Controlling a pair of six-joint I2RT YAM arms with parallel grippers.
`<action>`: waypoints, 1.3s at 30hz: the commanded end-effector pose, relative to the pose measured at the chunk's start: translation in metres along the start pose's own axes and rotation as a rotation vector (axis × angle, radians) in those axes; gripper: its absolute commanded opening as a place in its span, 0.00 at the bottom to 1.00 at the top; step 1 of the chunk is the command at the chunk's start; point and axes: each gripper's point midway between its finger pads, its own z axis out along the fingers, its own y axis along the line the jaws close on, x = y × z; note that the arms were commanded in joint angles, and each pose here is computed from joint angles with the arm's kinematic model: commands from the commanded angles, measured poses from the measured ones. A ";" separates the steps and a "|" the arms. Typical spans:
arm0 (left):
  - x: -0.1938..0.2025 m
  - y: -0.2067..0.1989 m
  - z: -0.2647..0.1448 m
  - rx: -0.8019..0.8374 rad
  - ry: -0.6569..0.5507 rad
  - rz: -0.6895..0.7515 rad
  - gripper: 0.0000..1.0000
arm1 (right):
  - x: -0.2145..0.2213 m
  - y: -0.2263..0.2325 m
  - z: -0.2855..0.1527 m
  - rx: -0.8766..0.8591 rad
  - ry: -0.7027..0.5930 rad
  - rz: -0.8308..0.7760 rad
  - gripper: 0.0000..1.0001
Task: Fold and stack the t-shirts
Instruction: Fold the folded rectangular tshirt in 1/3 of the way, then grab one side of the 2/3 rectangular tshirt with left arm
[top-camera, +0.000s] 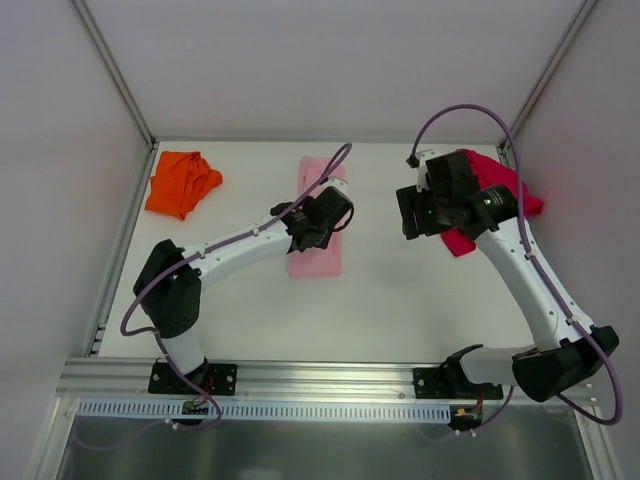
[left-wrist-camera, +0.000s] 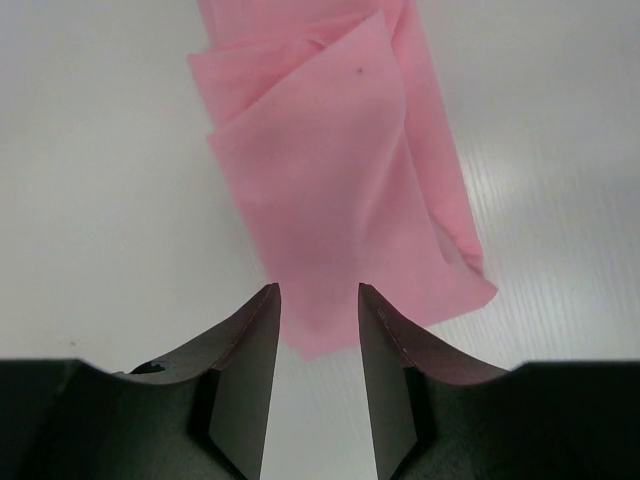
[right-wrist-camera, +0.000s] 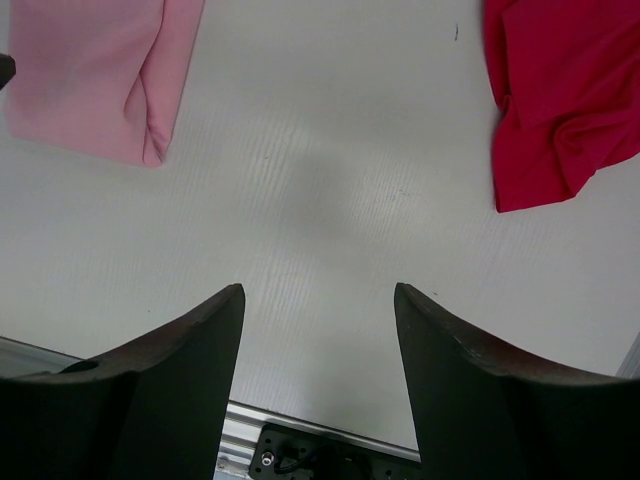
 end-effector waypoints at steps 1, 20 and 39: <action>0.048 0.000 -0.004 -0.057 0.088 0.094 0.37 | -0.012 0.009 0.003 -0.034 -0.026 -0.029 0.66; 0.086 -0.003 0.005 -0.276 0.125 0.454 0.37 | -0.022 0.021 0.000 -0.077 -0.049 -0.048 0.66; 0.090 0.006 0.015 -0.295 0.118 0.616 0.35 | -0.065 -0.131 -0.043 0.489 -0.081 0.346 0.66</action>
